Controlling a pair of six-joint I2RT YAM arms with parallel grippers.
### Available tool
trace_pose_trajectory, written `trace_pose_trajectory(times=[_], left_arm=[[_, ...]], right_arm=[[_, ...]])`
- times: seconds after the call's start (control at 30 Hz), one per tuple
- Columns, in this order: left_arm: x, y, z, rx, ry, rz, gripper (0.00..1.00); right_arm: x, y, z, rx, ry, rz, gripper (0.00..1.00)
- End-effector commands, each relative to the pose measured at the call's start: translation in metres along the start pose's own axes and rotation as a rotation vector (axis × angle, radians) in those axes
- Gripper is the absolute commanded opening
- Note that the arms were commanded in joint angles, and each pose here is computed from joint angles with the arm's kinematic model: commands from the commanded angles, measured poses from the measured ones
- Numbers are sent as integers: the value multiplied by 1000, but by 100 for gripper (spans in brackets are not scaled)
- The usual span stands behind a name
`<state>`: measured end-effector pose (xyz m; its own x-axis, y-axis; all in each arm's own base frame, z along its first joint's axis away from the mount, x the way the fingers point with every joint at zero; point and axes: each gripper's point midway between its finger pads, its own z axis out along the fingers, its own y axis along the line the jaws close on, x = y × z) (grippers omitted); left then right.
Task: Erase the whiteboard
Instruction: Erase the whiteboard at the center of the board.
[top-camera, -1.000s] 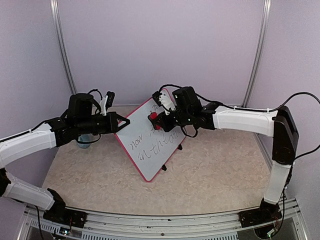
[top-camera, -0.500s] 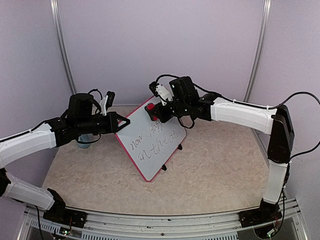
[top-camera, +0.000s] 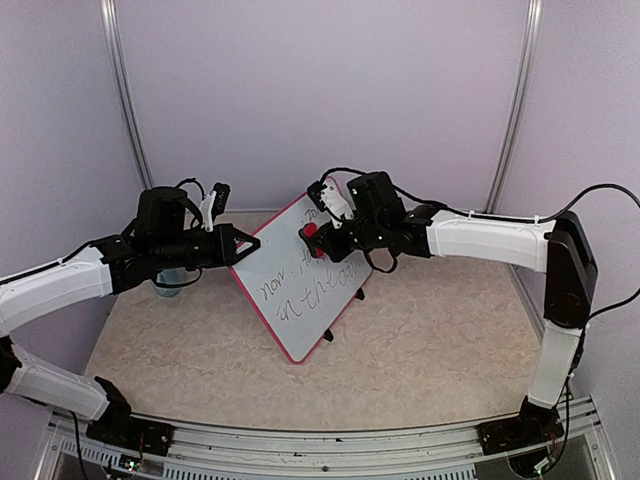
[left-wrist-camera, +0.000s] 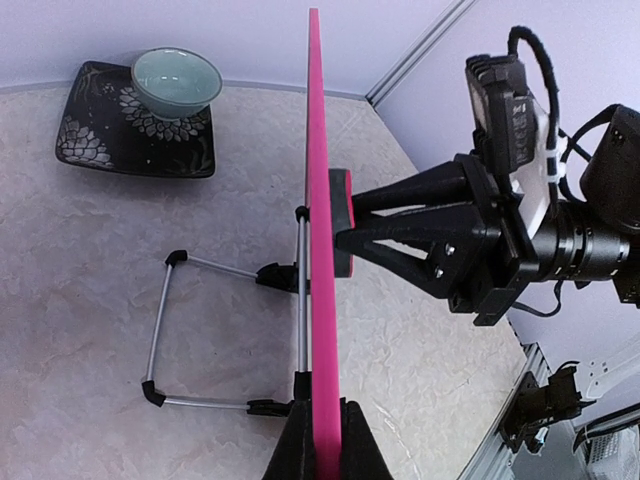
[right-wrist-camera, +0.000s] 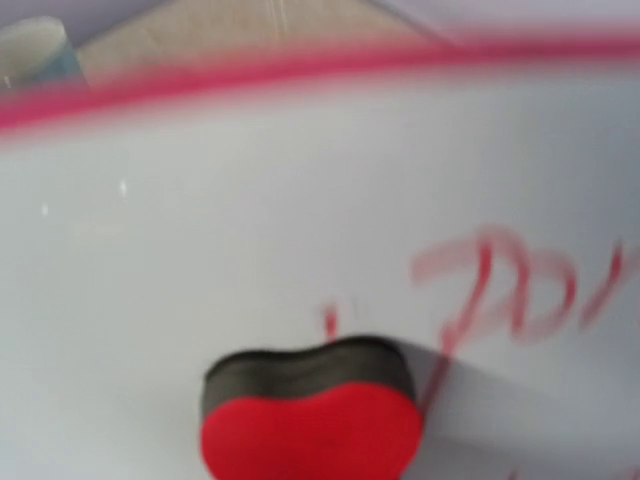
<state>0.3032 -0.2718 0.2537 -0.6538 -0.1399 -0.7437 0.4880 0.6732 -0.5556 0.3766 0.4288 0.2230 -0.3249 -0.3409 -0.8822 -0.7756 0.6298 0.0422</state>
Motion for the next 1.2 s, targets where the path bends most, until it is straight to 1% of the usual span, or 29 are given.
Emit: trace_pose_trajectory(times=[0.0, 0.17, 0.4, 0.5, 0.6, 0.8, 0.93, 1.03, 1.17], left_arm=[[0, -39, -7, 155, 17, 24, 0], [1, -39, -6, 157, 18, 20, 0], [3, -38, -7, 154, 22, 17, 0], [3, -37, -8, 149, 20, 19, 0], [3, -37, -10, 148, 18, 20, 0], [3, -36, -8, 149, 18, 22, 0], [3, -37, -6, 157, 22, 21, 0], [3, -37, -4, 157, 23, 20, 0], [4, -37, -4, 156, 24, 20, 0]], right_arm=[[34, -2, -2, -6, 70, 29, 0], [18, -1, -5, -9, 39, 23, 0], [-31, -8, 6, 20, -17, -8, 0], [-41, -10, 11, 24, -26, -9, 0], [-37, -9, 11, 16, -21, -5, 0], [4, -5, 8, -5, 35, 17, 0], [20, -3, 1, -10, 54, 26, 0], [20, -4, -4, -6, 47, 27, 0], [8, -4, -6, -4, 24, 20, 0]])
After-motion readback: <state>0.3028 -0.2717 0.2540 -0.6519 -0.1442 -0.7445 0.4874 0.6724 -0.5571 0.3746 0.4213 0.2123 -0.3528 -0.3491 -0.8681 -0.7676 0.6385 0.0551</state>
